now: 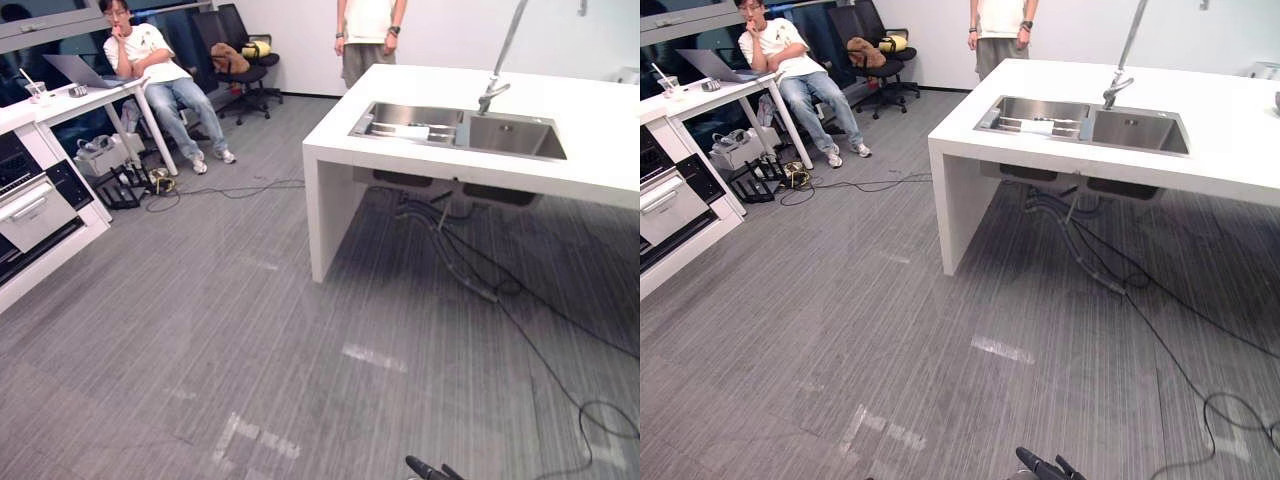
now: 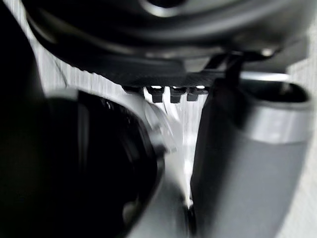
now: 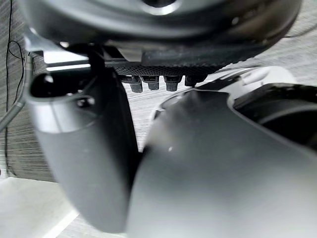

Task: Walk over to the sink, pick up the cup, carry it to the dishwasher, place the cup inside the dishwasher, then close the dishwasher door

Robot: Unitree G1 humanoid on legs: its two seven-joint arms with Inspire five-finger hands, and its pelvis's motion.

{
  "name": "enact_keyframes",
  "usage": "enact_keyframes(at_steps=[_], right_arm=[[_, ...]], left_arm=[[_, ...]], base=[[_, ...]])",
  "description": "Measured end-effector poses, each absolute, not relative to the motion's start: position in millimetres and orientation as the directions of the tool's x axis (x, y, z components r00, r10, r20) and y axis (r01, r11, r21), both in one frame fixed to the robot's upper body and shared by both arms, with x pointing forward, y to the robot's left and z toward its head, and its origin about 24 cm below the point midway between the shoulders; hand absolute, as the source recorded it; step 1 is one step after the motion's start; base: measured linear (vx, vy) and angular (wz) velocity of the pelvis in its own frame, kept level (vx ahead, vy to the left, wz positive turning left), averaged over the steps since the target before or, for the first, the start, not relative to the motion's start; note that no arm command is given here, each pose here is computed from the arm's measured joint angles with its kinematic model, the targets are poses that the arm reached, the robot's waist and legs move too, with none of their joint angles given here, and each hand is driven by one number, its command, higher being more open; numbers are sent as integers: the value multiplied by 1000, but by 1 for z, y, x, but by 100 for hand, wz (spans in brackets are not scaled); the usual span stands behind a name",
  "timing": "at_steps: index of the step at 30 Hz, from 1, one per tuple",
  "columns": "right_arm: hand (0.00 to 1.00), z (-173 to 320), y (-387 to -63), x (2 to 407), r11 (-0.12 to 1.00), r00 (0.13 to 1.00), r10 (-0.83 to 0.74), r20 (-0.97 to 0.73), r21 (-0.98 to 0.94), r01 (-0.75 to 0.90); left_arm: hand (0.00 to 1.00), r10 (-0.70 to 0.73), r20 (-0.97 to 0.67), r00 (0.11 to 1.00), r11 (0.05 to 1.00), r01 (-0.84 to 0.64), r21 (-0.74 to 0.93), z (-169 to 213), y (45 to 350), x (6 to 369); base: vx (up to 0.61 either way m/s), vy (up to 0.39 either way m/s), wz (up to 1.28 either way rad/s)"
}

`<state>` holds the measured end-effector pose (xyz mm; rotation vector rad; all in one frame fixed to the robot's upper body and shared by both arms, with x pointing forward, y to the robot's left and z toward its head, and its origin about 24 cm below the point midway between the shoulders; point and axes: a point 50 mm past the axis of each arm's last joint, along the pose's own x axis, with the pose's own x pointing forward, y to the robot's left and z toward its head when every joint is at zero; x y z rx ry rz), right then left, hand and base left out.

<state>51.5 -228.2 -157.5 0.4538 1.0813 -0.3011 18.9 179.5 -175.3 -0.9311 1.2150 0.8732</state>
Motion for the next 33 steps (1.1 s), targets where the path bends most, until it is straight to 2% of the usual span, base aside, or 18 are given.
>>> enact_keyframes(at_steps=[4, 8, 10, 11, 12, 14, 16, 17, 19, 21, 22, 26, 31, 33], right_arm=[[100, -158, -211, 82, 866, 487, 36, -873, 271, 421], [100, -157, -188, 95, 868, 522, 118, -844, 343, 358], [100, -156, -168, 102, 865, 539, 149, -829, 373, 335], [100, -153, -160, 110, 868, 558, 174, -811, 394, 302], [100, -152, -157, 112, 870, 559, 186, -808, 400, 289], [100, -150, -155, 112, 868, 557, 189, -809, 403, 291], [100, -148, -152, 111, 864, 570, 190, -799, 412, 290], [100, -147, -149, 110, 864, 574, 200, -794, 419, 278], [100, -145, -143, 113, 867, 584, 226, -780, 434, 244], [100, -138, -145, 122, 875, 637, 225, -737, 440, 201], [100, -137, -148, 124, 879, 651, 205, -731, 430, 206], [100, -131, -158, 129, 889, 677, 161, -718, 404, 216], [100, -132, -155, 124, 906, 642, 188, -743, 384, 179], [100, -131, -165, 126, 925, 627, 184, -757, 349, 150]], left_arm=[[100, 216, -928, 304, 597, -793, -121, -168, 195, 43], [100, 366, -835, 411, 715, -699, -30, -159, 202, 46], [100, 465, -713, 525, 798, -597, 81, -145, 217, 68], [100, 483, -614, 624, 848, -507, 152, -132, 224, 94], [100, 478, -565, 673, 869, -457, 192, -124, 227, 106], [100, 409, -321, 854, 910, -352, 220, -79, 218, 163], [100, 330, -143, 933, 935, -302, 188, -41, 202, 200], [100, 245, 37, 969, 955, -248, 163, -2, 181, 226], [100, 166, 218, 962, 965, -204, 165, 37, 160, 245], [100, 76, 422, 904, 968, -169, 186, 81, 129, 265], [100, 22, 458, 889, 968, -133, 211, 90, 114, 267], [100, -140, 532, 835, 952, -35, 305, 103, 77, 258], [100, -195, 495, 847, 903, -42, 428, 101, 74, 258], [100, -213, 441, 872, 874, -31, 484, 94, 70, 258]], base=[[587, -37, -50], [648, 188, -99], [587, 377, -46], [621, 427, -4], [488, 314, 3], [476, 268, -14], [334, 184, -36], [284, 151, -31], [358, 128, -5], [277, 10, -19], [187, -11, -32], [333, -52, 0], [502, -255, -2], [529, -332, -22]])
